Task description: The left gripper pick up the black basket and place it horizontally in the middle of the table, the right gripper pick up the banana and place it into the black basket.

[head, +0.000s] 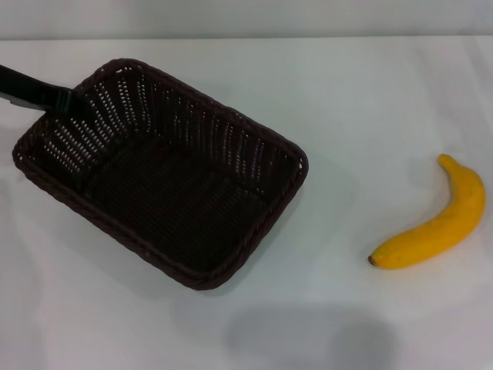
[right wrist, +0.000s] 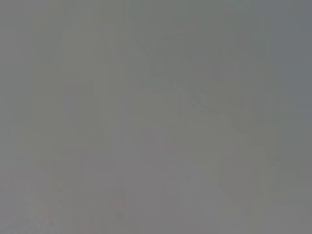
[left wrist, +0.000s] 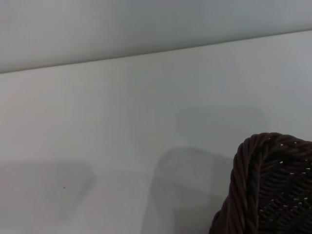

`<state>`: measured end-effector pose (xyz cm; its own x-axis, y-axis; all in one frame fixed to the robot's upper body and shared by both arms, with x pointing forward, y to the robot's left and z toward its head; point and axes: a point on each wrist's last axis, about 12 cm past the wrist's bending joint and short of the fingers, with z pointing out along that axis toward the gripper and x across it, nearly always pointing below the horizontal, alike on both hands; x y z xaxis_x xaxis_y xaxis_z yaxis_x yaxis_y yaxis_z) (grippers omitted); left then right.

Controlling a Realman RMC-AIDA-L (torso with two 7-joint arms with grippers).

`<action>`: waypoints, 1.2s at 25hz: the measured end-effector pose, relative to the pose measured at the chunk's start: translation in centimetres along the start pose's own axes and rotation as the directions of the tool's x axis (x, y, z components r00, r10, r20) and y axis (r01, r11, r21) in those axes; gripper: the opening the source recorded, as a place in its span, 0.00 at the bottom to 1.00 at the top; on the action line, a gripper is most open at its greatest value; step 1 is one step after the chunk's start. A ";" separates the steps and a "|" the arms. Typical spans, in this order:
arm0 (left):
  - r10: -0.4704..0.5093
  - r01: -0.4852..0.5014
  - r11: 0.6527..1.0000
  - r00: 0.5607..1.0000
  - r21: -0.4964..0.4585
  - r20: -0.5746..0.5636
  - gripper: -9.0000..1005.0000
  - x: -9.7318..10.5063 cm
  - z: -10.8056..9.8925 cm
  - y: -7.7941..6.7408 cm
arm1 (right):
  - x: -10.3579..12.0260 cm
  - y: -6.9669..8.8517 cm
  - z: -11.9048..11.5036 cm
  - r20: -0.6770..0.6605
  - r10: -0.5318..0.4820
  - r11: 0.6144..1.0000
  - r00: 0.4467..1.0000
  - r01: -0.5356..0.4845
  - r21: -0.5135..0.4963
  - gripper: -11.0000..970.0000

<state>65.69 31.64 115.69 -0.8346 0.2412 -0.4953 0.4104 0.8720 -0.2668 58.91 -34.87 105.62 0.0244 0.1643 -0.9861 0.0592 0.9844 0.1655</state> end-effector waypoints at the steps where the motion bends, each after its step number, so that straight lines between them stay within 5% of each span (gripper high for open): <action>1: -0.002 0.002 1.000 1.000 0.004 0.003 0.30 0.1 -0.1 0.1 | 0.0 0.0 0.0 0.000 0.000 1.000 1.000 0.000 0.000 0.90; 5: -0.015 0.013 0.999 0.999 0.040 0.047 0.22 0.3 -0.5 0.4 | 0.0 0.1 0.1 0.001 0.000 1.000 1.000 0.000 -0.001 0.90; 12: -0.096 0.074 0.982 0.987 0.171 0.126 0.21 1.8 -1.9 1.2 | -0.1 0.1 0.1 0.003 0.002 1.000 1.000 -0.002 0.001 0.90; 22: -0.286 0.186 0.915 0.924 0.357 0.253 0.20 6.4 -3.0 2.5 | -0.2 -0.3 0.0 0.005 -0.002 1.000 1.000 0.002 0.007 0.90; 27: -0.365 0.225 0.880 0.884 0.418 0.292 0.20 8.1 -3.3 2.8 | -0.3 -0.4 0.1 0.007 -0.004 1.000 1.000 0.004 0.008 0.90; 30: -0.513 0.324 0.820 0.782 0.472 0.355 0.20 10.3 -3.4 3.8 | -0.3 -0.4 0.2 0.007 -0.005 1.000 1.000 0.005 0.007 0.90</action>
<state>57.43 38.92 112.35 -0.7327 -0.4095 -0.5436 0.2397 0.5923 -0.7693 59.04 -35.28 105.89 0.0315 0.1584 -0.9869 0.0664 0.9848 0.1602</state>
